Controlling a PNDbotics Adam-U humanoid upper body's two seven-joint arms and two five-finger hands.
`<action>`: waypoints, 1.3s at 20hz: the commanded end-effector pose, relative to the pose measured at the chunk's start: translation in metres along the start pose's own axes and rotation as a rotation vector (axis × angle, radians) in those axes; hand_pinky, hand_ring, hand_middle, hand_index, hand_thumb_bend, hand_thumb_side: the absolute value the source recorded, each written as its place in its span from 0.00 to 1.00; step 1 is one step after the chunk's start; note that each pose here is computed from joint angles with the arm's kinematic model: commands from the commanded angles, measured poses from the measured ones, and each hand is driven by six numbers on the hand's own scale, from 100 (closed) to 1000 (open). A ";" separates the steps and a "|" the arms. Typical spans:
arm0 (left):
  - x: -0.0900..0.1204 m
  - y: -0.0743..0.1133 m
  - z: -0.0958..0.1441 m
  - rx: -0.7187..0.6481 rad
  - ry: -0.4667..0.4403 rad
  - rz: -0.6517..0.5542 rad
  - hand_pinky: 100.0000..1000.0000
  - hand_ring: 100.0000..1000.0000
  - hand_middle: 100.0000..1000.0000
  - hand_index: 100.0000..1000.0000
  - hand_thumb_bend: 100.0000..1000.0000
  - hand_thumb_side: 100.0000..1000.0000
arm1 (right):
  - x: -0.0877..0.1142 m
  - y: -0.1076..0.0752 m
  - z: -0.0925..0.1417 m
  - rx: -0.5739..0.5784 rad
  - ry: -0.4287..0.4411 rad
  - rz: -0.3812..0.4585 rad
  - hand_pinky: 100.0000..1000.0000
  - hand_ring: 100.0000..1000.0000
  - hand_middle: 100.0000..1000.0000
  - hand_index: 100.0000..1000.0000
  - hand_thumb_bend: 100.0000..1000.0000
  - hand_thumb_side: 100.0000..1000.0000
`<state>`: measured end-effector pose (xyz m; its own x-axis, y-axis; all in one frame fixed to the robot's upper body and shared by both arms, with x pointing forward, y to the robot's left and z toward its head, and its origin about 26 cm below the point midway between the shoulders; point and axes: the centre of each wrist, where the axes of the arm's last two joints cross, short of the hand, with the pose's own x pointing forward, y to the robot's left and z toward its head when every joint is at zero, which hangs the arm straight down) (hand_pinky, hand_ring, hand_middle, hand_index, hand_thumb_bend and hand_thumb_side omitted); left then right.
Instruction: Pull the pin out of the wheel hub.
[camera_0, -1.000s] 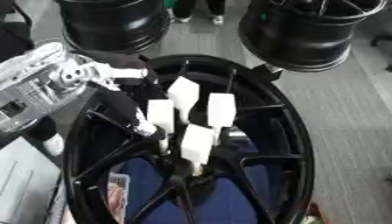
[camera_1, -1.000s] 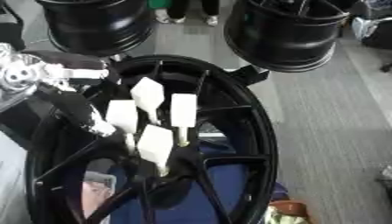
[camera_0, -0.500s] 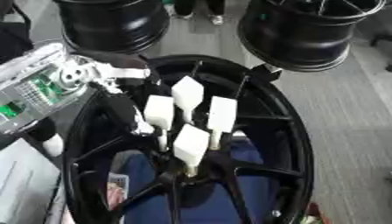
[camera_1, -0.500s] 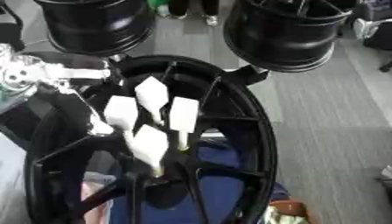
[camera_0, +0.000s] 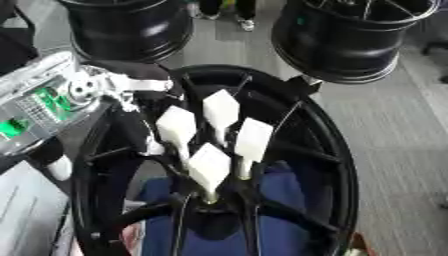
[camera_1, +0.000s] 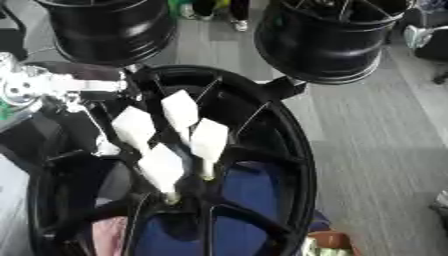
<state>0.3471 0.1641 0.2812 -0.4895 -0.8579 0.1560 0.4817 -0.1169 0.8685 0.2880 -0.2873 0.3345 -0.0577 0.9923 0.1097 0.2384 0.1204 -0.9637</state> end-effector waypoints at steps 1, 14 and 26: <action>0.001 0.013 0.019 0.070 -0.003 0.040 0.58 0.50 0.37 0.38 0.09 0.00 | -0.001 -0.012 0.001 -0.039 0.007 0.010 0.87 0.79 0.75 0.83 0.00 0.00; -0.025 0.033 0.110 0.439 -0.070 0.110 0.54 0.43 0.30 0.30 0.15 0.00 | -0.005 -0.012 0.002 -0.046 0.024 0.015 0.87 0.79 0.76 0.83 0.00 0.00; -0.143 0.048 0.183 0.760 0.267 0.193 0.55 0.44 0.32 0.34 0.08 0.00 | -0.024 -0.032 0.008 -0.198 0.100 0.045 0.87 0.79 0.75 0.83 0.00 0.00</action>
<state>0.3153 0.3603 0.3667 -0.2302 -0.9138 0.3345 -0.0516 0.3547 0.9335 0.2815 -0.3111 0.3435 0.0293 0.9905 0.1346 0.3575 0.1154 -0.9267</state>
